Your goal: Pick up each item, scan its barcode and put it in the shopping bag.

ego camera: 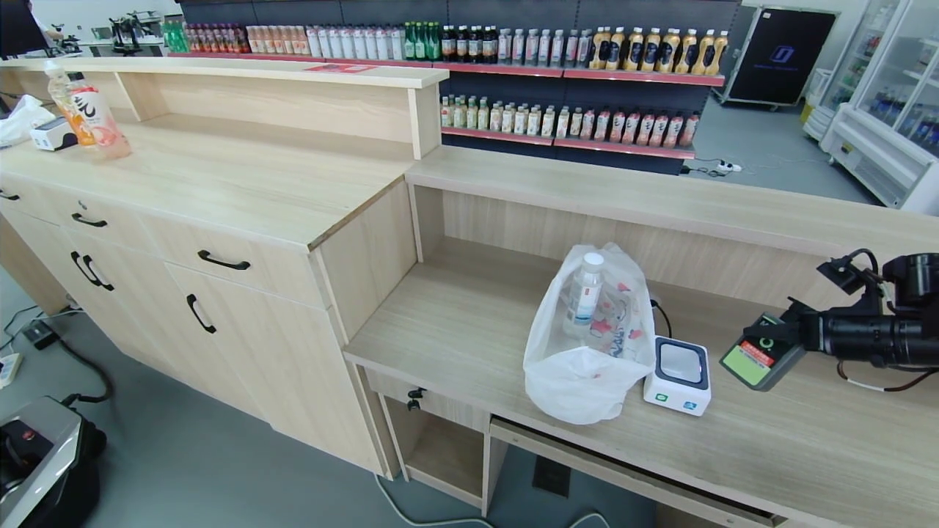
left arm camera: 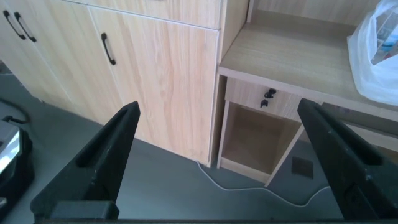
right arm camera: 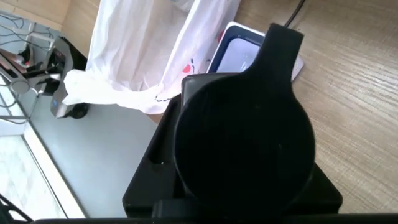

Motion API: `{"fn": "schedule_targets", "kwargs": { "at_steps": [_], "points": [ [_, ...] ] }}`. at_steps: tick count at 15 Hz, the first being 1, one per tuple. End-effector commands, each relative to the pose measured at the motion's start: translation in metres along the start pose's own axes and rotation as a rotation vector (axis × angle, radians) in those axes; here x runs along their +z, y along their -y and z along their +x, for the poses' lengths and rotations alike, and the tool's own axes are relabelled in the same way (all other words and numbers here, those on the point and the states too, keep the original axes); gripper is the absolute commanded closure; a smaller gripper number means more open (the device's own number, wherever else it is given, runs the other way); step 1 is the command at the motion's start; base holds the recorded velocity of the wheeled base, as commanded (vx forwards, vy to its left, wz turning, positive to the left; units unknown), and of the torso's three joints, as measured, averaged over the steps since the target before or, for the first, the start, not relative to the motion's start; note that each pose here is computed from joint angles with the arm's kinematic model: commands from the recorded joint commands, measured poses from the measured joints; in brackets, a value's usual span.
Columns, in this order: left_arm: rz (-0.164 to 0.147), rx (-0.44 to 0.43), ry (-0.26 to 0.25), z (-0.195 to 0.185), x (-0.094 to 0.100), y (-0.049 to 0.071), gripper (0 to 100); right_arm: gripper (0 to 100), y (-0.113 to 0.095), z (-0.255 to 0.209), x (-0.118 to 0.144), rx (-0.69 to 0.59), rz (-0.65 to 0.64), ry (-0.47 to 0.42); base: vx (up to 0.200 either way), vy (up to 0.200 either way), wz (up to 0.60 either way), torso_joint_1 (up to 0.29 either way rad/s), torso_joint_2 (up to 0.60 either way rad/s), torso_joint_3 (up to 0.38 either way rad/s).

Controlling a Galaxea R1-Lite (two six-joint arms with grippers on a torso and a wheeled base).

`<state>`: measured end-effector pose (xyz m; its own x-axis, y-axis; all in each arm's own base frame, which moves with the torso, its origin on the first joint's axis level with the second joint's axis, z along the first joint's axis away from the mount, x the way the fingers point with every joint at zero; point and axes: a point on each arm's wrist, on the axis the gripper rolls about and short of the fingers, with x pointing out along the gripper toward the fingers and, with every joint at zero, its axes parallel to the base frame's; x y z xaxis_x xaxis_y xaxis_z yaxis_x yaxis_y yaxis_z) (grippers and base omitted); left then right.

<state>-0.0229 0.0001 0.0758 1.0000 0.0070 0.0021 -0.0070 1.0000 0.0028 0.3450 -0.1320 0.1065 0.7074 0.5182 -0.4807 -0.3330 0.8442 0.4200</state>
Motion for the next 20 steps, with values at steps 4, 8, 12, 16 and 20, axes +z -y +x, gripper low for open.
{"fn": "schedule_targets", "kwargs": {
  "at_steps": [4, 8, 12, 16, 20],
  "points": [
    [0.000, 0.001, 0.001, 0.000, 0.000, 0.000, 0, 100, -0.004, 0.016, -0.003, 0.029, -0.018, -0.015, 0.000, 0.000, 0.00, 0.000, 0.00, 0.000],
    [0.000, 0.001, 0.001, 0.000, 0.000, 0.000, 0, 100, 0.000, 0.025, -0.004, 0.033, -0.050, 0.000, 0.000, 0.000, 0.00, 0.000, 0.00, 0.000],
    [0.000, 0.001, -0.001, 0.000, 0.000, 0.000, 0, 100, 0.003, 0.029, -0.005, 0.034, -0.051, -0.001, 0.000, 0.000, 0.00, 0.000, 0.00, 0.000],
    [0.000, 0.001, 0.001, 0.000, 0.000, 0.000, 0, 100, 0.004, 0.029, -0.006, 0.034, -0.050, 0.000, 0.000, 0.000, 0.00, 0.000, 0.00, 0.000],
    [0.000, 0.001, -0.001, 0.000, 0.000, 0.000, 0, 100, 0.005, 0.037, -0.005, 0.042, -0.081, 0.020, 0.000, 0.000, 0.00, 0.000, 0.00, 0.000]
  ]
}}
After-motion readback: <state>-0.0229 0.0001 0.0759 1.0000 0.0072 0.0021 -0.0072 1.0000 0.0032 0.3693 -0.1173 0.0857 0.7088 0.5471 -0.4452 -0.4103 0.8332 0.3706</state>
